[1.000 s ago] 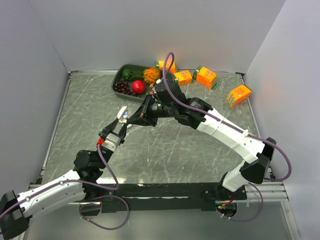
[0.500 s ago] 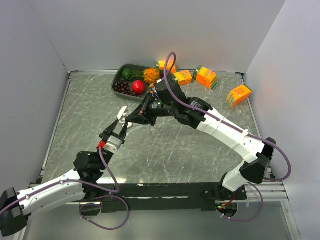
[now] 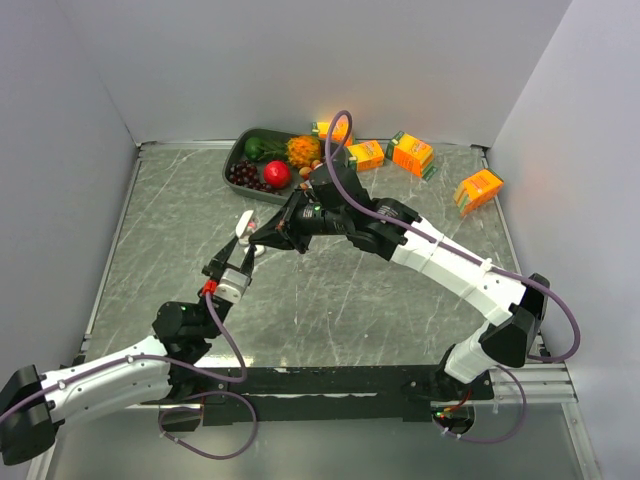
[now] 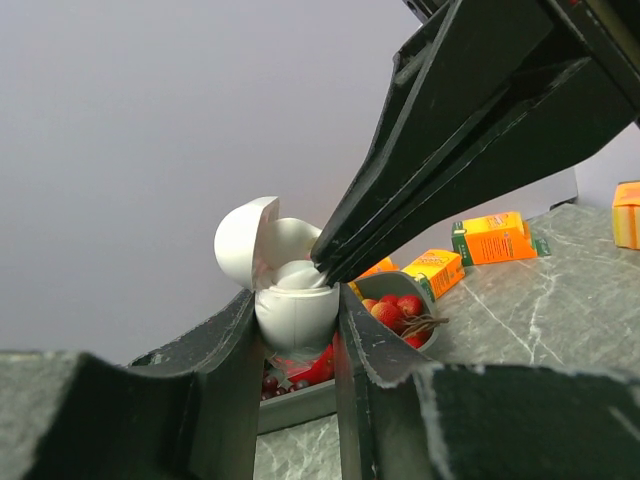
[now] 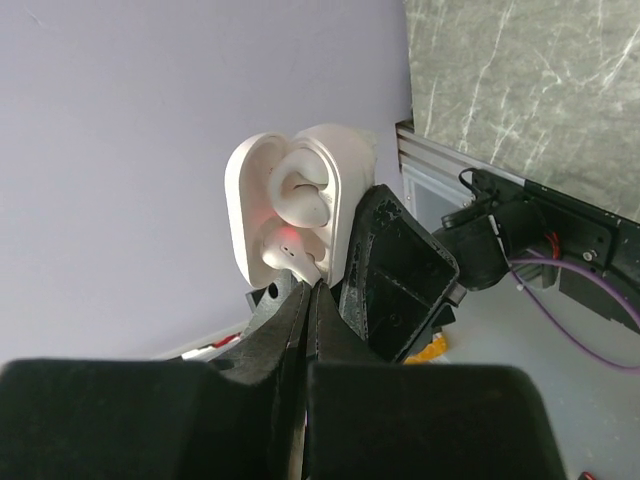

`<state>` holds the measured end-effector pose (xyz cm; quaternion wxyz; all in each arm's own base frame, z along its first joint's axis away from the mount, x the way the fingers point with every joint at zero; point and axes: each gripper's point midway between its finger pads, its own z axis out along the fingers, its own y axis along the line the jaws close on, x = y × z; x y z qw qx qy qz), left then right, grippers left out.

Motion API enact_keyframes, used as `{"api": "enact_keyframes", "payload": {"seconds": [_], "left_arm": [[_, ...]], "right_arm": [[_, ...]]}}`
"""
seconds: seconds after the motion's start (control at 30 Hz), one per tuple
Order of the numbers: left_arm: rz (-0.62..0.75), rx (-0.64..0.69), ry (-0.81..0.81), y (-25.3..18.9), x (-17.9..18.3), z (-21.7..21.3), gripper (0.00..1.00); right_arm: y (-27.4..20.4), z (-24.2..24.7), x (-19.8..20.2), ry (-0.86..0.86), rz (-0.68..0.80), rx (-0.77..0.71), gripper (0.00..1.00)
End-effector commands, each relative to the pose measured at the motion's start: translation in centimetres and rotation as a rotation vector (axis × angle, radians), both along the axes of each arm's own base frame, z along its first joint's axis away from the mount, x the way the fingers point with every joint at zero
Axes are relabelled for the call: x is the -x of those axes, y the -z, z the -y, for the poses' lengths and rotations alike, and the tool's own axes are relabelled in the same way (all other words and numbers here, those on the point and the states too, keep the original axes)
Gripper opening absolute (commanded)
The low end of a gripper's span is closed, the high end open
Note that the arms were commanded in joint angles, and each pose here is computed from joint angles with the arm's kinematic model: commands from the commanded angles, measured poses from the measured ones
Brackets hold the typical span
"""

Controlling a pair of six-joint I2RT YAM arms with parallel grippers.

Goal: Insert the wireless bluetooth earbuds into the charging case
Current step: Place the earbud in the charging case.

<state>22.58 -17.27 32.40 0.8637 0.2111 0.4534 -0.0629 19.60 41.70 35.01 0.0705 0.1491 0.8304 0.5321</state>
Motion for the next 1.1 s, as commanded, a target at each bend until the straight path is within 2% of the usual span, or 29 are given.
{"api": "enact_keyframes", "payload": {"seconds": [0.0,0.23,0.4,0.57,1.07], "left_arm": [[0.062,0.084,-0.001,-3.0,0.6,-0.6,0.01],[0.065,0.091,-0.002,-3.2,0.6,-0.5,0.01],[0.060,0.104,0.002,-3.3,0.7,-0.6,0.01],[0.057,0.116,0.002,-3.3,0.6,-0.7,0.01],[0.027,0.176,-0.003,-3.2,0.5,-1.2,0.01]], "right_arm": [[-1.2,-0.1,-0.2,0.015,-0.011,-0.050,0.00],[-1.2,0.2,-0.1,0.019,-0.007,-0.048,0.00],[-1.6,0.5,-0.2,0.028,0.017,-0.044,0.17],[-1.8,0.8,-0.3,0.035,0.037,-0.040,0.30],[-3.3,2.5,0.1,0.059,0.138,-0.006,0.42]]}}
